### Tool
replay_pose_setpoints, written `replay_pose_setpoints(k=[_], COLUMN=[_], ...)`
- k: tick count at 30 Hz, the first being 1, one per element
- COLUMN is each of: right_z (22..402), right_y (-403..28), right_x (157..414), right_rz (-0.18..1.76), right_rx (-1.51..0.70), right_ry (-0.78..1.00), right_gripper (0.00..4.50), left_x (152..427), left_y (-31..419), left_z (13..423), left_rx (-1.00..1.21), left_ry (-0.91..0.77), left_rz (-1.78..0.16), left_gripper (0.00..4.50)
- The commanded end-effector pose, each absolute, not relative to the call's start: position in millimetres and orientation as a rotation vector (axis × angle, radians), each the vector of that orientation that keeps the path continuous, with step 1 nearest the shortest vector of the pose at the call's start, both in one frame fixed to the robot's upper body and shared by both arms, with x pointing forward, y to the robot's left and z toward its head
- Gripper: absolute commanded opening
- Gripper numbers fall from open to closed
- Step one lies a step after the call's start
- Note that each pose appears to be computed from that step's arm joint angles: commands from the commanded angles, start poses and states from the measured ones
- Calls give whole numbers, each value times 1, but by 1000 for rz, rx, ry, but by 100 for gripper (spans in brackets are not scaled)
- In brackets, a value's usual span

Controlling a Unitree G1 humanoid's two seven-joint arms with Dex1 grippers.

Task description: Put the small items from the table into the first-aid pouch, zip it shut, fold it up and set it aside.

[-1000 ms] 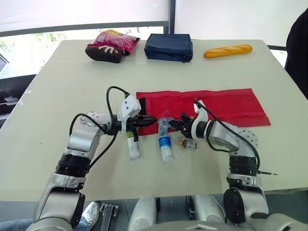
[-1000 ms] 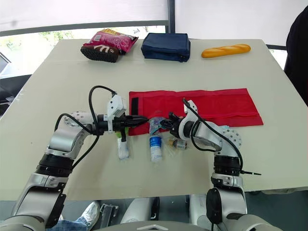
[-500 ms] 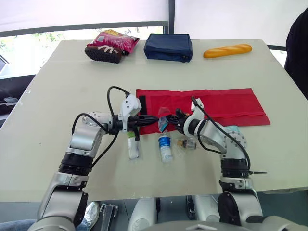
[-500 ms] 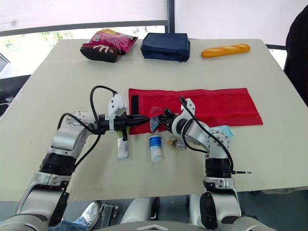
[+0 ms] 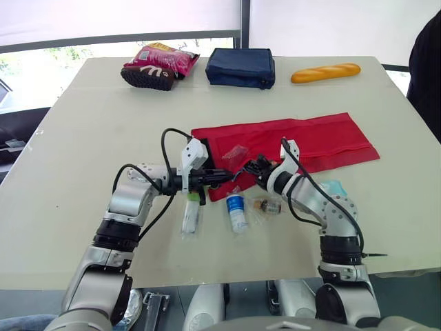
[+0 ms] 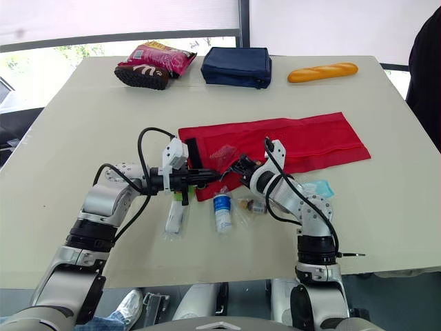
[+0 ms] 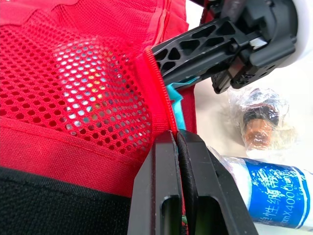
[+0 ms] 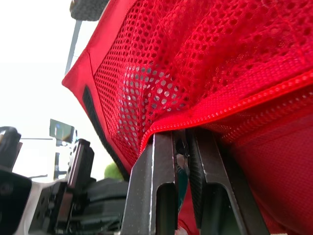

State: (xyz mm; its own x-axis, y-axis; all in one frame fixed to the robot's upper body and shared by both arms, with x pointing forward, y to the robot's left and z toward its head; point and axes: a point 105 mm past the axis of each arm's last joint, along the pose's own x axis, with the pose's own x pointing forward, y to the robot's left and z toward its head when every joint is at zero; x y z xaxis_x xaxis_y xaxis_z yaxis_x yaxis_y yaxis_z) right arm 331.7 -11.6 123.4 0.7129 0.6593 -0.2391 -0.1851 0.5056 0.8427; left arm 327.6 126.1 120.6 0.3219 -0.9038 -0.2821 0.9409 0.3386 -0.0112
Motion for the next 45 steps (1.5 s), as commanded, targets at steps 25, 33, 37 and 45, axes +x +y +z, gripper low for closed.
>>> replay_pose_setpoints(k=[25, 33, 37, 45], right_z=[145, 128, 126, 140], right_y=[-38, -14, -9, 8], right_x=[300, 310, 324, 348], right_rz=[921, 932, 876, 798], right_rx=[140, 14, -3, -13], right_ry=[321, 323, 307, 207], right_gripper=[3, 3, 3, 3], left_x=[337, 335, 333, 329], left_y=[141, 136, 134, 130], left_z=[126, 128, 127, 126], left_rx=[180, 193, 199, 199], left_ry=[245, 236, 238, 238], left_rz=[-1235, -1267, -1280, -1299], left_gripper=[0, 0, 0, 0])
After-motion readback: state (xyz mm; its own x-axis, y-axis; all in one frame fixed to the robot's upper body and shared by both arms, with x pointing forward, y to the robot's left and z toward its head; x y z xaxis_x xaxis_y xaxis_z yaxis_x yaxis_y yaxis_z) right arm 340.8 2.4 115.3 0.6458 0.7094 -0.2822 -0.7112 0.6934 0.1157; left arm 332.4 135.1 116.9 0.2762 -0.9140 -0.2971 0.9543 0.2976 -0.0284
